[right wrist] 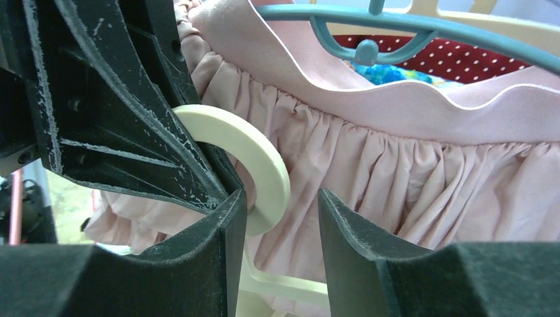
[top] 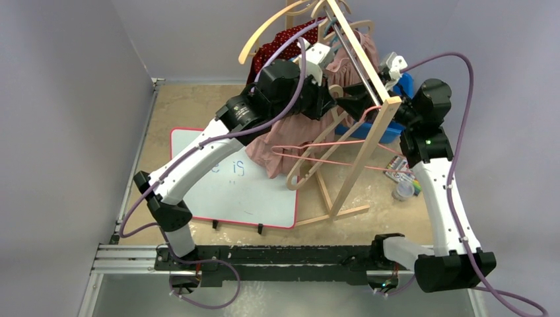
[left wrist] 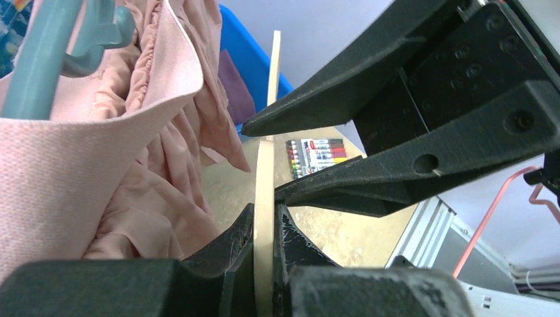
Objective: Remove the skirt from the hanger
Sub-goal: Place the hanger at the clothesline.
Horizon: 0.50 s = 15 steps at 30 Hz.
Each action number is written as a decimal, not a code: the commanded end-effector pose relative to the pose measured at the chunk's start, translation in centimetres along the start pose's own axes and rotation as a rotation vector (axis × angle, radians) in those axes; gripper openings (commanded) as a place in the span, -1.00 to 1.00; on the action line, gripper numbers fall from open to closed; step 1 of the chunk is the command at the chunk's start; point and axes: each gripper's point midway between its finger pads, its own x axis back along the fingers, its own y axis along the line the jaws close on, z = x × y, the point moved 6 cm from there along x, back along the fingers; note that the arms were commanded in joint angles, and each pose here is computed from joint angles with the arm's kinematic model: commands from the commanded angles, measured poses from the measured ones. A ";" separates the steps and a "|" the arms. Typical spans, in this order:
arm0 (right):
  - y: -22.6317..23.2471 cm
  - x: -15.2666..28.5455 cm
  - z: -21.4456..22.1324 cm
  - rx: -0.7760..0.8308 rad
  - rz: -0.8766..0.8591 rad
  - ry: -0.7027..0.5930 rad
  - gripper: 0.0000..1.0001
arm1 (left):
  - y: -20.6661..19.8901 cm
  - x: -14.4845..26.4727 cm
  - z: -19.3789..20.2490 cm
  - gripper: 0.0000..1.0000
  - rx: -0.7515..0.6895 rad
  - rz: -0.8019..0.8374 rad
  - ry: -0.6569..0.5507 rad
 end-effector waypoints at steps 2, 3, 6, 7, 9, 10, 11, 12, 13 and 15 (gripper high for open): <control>-1.3 -0.5 -1.1 0.143 0.109 -0.029 -0.13 | -3.5 0.5 -1.9 -1.00 0.094 0.178 -0.052; -1.5 -0.4 -1.1 0.150 0.128 -0.032 -0.15 | -3.5 0.6 -1.9 -1.00 0.095 0.181 -0.050; -1.9 -0.1 -1.4 0.167 0.185 -0.043 -0.21 | -3.6 0.7 -1.7 -1.00 0.103 0.183 -0.041; -1.8 0.0 -1.5 0.171 0.189 -0.047 -0.22 | -3.7 0.7 -1.7 -1.00 0.107 0.186 -0.039; -1.8 0.0 -1.4 0.171 0.182 -0.049 -0.23 | -3.9 0.6 -1.5 -1.00 0.114 0.209 -0.025; -1.7 -0.1 -1.4 0.167 0.178 -0.053 -0.22 | -4.1 0.5 -1.3 -1.00 0.114 0.228 -0.016; -1.6 -0.1 -1.4 0.164 0.168 -0.056 -0.19 | -4.3 0.5 -1.1 -1.00 0.110 0.253 -0.004; -1.5 -0.2 -1.3 0.159 0.156 -0.060 -0.16 | -4.4 0.6 -1.0 -1.00 0.100 0.263 -0.001; -1.4 -0.2 -1.3 0.153 0.149 -0.061 -0.14 | -4.3 0.7 -0.9 -1.00 0.092 0.253 -0.005; -1.6 0.3 -1.5 0.078 0.225 -0.052 -0.10 | -3.7 1.1 -1.2 -1.00 0.079 0.204 -0.037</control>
